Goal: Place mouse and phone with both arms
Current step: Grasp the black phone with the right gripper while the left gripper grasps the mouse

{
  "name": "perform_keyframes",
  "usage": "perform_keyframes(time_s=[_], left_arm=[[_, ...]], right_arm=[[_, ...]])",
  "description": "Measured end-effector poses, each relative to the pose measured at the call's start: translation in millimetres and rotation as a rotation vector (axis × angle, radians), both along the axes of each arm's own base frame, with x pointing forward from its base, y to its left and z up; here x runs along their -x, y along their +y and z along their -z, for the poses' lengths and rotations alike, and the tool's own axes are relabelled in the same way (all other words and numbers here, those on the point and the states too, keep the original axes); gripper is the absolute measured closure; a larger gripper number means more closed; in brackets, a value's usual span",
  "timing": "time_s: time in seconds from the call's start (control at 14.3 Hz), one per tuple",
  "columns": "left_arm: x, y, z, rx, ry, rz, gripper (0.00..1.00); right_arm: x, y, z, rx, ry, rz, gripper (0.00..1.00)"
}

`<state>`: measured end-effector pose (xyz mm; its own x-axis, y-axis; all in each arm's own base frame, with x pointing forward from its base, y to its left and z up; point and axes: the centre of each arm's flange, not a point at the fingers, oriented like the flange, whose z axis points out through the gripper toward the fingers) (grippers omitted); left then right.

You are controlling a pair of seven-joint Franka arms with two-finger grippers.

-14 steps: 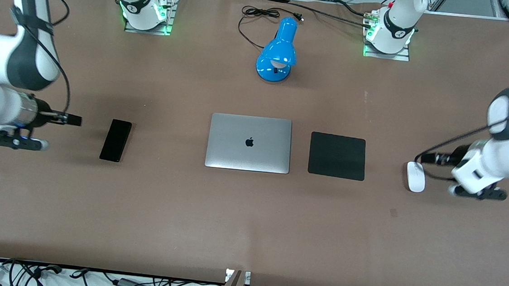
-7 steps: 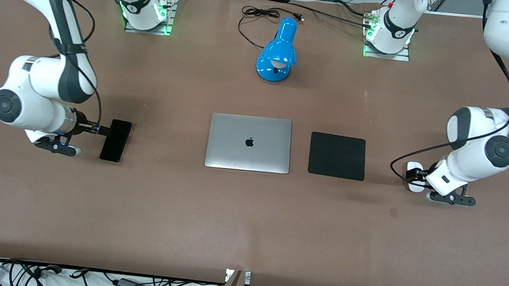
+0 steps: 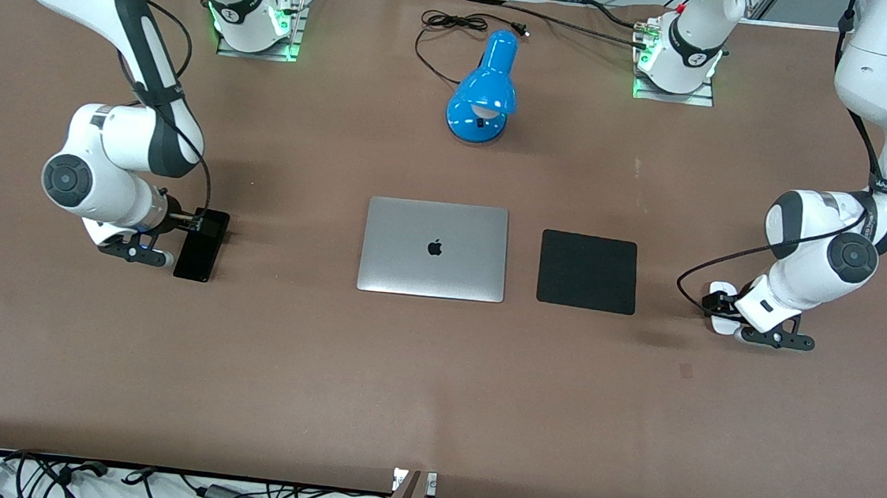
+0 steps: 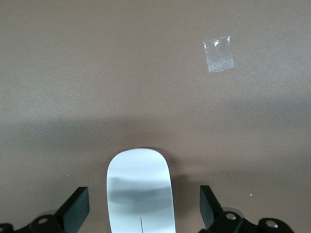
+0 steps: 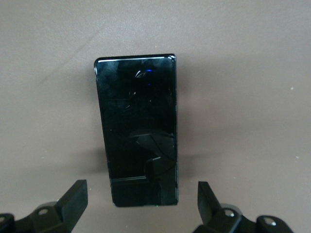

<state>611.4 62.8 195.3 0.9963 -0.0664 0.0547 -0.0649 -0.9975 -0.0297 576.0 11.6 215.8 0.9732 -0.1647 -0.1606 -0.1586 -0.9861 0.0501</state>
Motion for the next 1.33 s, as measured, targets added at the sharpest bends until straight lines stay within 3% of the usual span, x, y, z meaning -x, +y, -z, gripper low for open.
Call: perform_keyframes(time_s=[0.56,0.77,0.98,1.33], left_arm=[[18.1,8.4,32.5,0.010,-0.007,-0.017,0.00],[18.4,8.3,33.6,0.011,-0.005,-0.017,0.11],[16.7,9.2,29.5,0.010,-0.013,-0.018,0.39],[11.4,7.0,21.2,0.010,-0.022,-0.014,0.39]], right_arm=[[7.8,-3.8,34.9,0.009,-0.022,0.002,0.00],[7.4,-2.9,39.6,0.010,-0.029,0.000,0.00],[6.5,-2.2,45.5,0.012,-0.042,-0.003,0.00],[6.3,-1.1,50.9,0.013,-0.049,-0.006,0.00]])
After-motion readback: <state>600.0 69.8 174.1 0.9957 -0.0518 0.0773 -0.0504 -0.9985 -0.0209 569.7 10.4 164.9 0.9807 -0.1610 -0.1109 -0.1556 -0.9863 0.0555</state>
